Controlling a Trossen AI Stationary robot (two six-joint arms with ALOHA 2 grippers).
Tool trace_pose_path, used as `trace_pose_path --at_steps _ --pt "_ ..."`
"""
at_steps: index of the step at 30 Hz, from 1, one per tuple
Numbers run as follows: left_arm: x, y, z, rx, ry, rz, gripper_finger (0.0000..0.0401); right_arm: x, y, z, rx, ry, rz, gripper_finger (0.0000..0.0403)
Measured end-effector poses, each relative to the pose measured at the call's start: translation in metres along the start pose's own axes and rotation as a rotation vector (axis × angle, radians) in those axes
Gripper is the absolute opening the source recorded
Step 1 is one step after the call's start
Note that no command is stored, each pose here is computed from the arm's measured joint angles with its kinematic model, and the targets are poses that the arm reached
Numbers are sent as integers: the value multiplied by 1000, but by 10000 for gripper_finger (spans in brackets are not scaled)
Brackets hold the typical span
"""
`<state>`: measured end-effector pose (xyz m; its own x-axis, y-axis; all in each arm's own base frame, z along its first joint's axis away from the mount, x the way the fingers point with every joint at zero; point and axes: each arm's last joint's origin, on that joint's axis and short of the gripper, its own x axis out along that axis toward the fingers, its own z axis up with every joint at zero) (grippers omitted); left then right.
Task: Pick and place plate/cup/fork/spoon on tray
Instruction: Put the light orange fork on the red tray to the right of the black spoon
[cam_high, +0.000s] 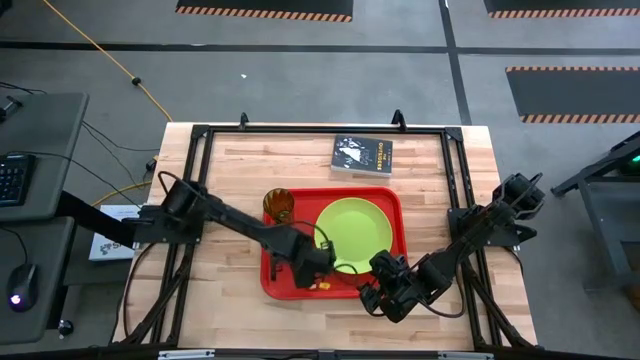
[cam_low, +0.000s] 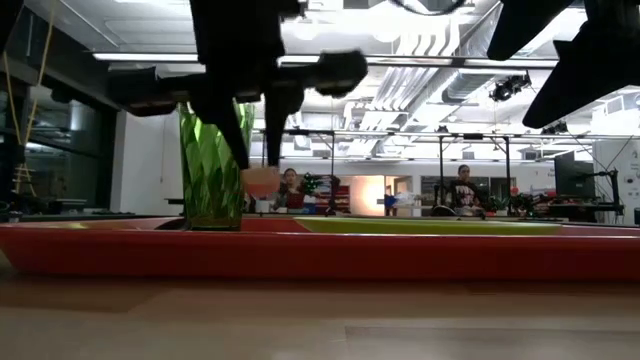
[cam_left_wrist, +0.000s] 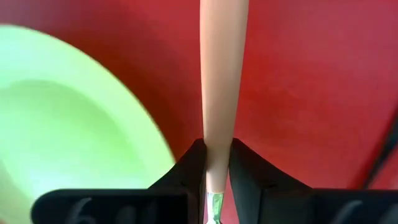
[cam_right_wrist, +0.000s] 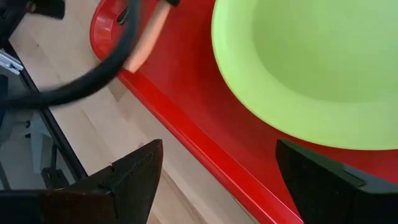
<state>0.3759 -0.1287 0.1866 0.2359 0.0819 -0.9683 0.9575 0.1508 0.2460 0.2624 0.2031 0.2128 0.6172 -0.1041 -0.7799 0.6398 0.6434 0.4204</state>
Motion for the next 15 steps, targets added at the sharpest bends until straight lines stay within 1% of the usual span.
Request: trace_pose_path --at_steps 4,12,15 --pt "4 -3 -11 -16 -25 -84 38 0 0 0 -8 0 0 305" --pt "26 -26 -18 133 23 -185 37 0 -1 1 -27 -25 -10 305" --pt "34 -31 -20 137 58 -167 39 0 -1 1 -26 -26 -11 305"
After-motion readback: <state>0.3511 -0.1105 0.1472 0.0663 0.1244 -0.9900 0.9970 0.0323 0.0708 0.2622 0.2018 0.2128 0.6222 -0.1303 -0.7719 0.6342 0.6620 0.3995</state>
